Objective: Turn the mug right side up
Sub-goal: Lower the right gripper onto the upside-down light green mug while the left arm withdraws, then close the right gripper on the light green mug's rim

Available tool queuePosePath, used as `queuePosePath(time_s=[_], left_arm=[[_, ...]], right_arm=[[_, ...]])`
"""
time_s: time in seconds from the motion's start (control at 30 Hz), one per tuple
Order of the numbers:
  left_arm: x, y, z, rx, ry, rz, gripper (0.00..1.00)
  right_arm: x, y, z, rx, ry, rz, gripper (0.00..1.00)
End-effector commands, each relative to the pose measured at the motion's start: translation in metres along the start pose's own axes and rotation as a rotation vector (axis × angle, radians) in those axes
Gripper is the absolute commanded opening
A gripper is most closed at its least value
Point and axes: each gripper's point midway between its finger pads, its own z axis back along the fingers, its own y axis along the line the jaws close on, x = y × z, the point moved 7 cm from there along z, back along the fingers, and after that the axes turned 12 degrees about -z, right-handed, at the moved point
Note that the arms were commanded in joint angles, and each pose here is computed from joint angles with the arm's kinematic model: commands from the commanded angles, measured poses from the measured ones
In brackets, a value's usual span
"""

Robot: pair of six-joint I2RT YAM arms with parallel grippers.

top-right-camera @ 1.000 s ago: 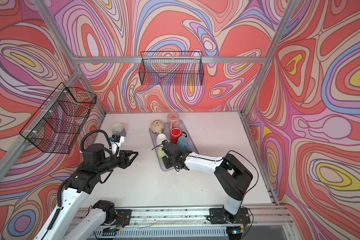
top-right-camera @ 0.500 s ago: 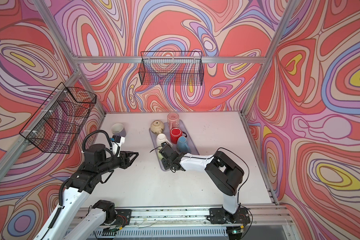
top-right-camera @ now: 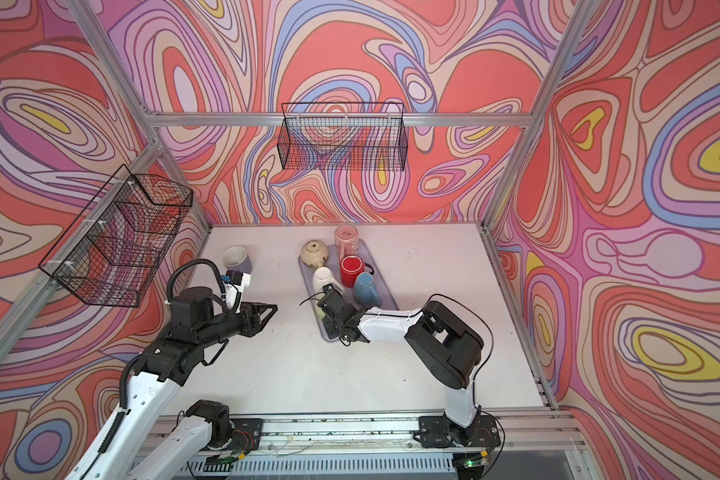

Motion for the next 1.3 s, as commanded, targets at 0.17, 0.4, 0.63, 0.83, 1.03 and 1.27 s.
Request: queuePosePath(time_s=[0.17,0.4,0.63,0.83,1.03,1.27], left_arm=[[0.004,0.000,0.001,0.006,-0.008,-0.004,0.43],[0.003,0.000,0.000,0.006,-0.002,-0.003,0.43],[0.004,0.001,-0.002,0.006,0.004,-0.002,0.43],[0.004,0.002,-0.003,0.008,0.005,-0.001,0.43],[0.004,0.002,-0.004,0.007,0.008,0.000,0.43],[0.003,0.001,-0.002,0.010,0.007,-0.001,0.43]], right_arm=[[-0.004,-0.002,-0.006,-0.018,-0.017,-0.013,0.31],[-0.006,0.000,-0.008,-0.007,-0.005,-0.011,0.22],[-0.001,0.002,-0.002,0.013,-0.019,-0.006,0.15],[0.004,0.004,0.006,0.028,-0.037,-0.006,0.11],[0.008,0.005,0.014,0.038,-0.052,-0.008,0.08],[0.010,0.003,0.026,0.051,-0.075,-0.019,0.06]])
